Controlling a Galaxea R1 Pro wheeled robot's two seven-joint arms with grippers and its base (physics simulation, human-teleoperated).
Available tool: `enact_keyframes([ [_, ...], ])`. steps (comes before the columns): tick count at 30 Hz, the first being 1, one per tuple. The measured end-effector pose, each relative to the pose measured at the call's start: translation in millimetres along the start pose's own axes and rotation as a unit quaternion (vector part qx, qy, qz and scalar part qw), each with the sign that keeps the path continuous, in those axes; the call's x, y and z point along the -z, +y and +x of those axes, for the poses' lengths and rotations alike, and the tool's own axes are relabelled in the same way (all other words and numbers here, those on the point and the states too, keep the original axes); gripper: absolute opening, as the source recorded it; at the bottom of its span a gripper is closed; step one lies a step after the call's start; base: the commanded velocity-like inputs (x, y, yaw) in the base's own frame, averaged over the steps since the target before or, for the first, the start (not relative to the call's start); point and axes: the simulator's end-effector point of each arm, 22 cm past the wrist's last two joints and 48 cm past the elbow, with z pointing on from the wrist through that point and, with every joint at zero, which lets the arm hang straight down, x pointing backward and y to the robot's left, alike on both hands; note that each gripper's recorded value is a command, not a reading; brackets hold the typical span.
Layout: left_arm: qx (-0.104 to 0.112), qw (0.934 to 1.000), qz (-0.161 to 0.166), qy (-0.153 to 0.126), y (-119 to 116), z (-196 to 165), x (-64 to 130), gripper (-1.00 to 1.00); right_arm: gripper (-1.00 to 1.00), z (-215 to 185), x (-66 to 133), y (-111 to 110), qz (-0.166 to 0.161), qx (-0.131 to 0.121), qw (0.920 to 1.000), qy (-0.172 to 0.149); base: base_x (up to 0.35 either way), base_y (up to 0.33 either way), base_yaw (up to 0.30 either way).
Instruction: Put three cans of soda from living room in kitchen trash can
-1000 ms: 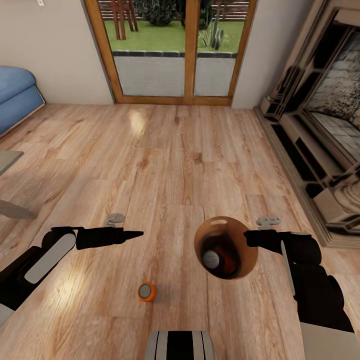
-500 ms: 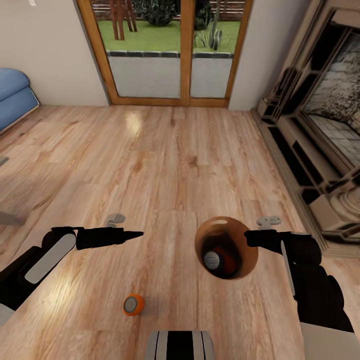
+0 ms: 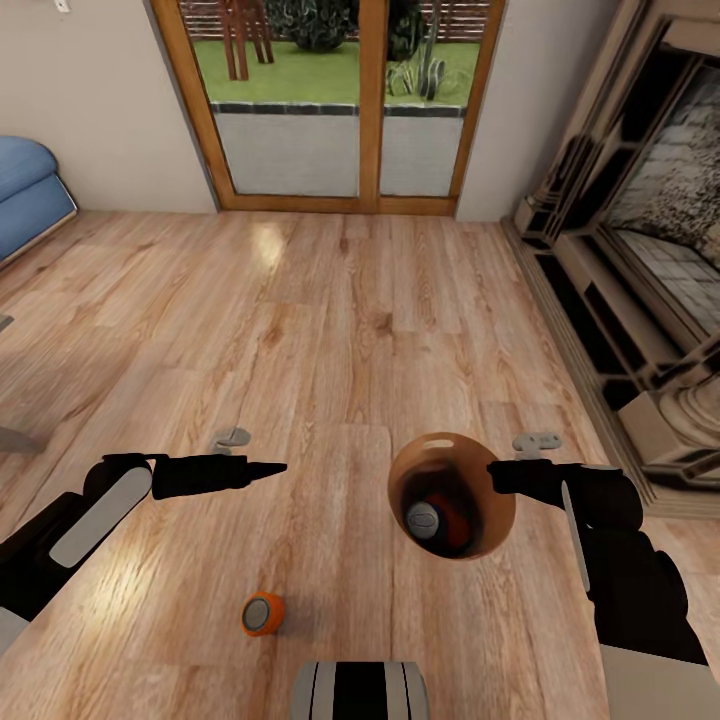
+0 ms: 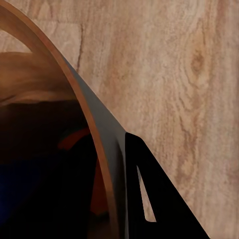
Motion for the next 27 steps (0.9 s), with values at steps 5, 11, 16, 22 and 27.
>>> enact_keyframes([
  [5, -0.001, 1.0000, 0.000, 0.000, 0.0, 0.1, 0.0, 1.00, -1.00, -0.2, -0.3, 3.7, -0.006, -0.004, 1.0000, 0.000, 0.000, 0.000, -0.192],
  [11, -0.001, 1.0000, 0.000, 0.000, 0.0, 0.0, 0.0, 1.00, -1.00, 0.1, -0.4, 1.0, 0.000, 0.000, 1.0000, 0.000, 0.000, 0.000, -0.264],
  [16, -0.001, 1.0000, 0.000, 0.000, 0.0, 0.0, 0.0, 1.00, -1.00, 0.1, -0.3, 0.0, 0.002, 0.001, 1.0000, 0.000, 0.000, 0.000, -0.075],
  [22, -0.001, 1.0000, 0.000, 0.000, 0.0, 0.0, 0.0, 1.00, -1.00, 0.0, -0.4, 2.3, -0.003, -0.002, 1.0000, 0.000, 0.000, 0.000, -0.003],
  [27, -0.001, 1.0000, 0.000, 0.000, 0.0, -0.1, 0.0, 1.00, -1.00, 0.0, -0.3, 1.2, -0.001, 0.000, 1.0000, 0.000, 0.000, 0.000, 0.000],
])
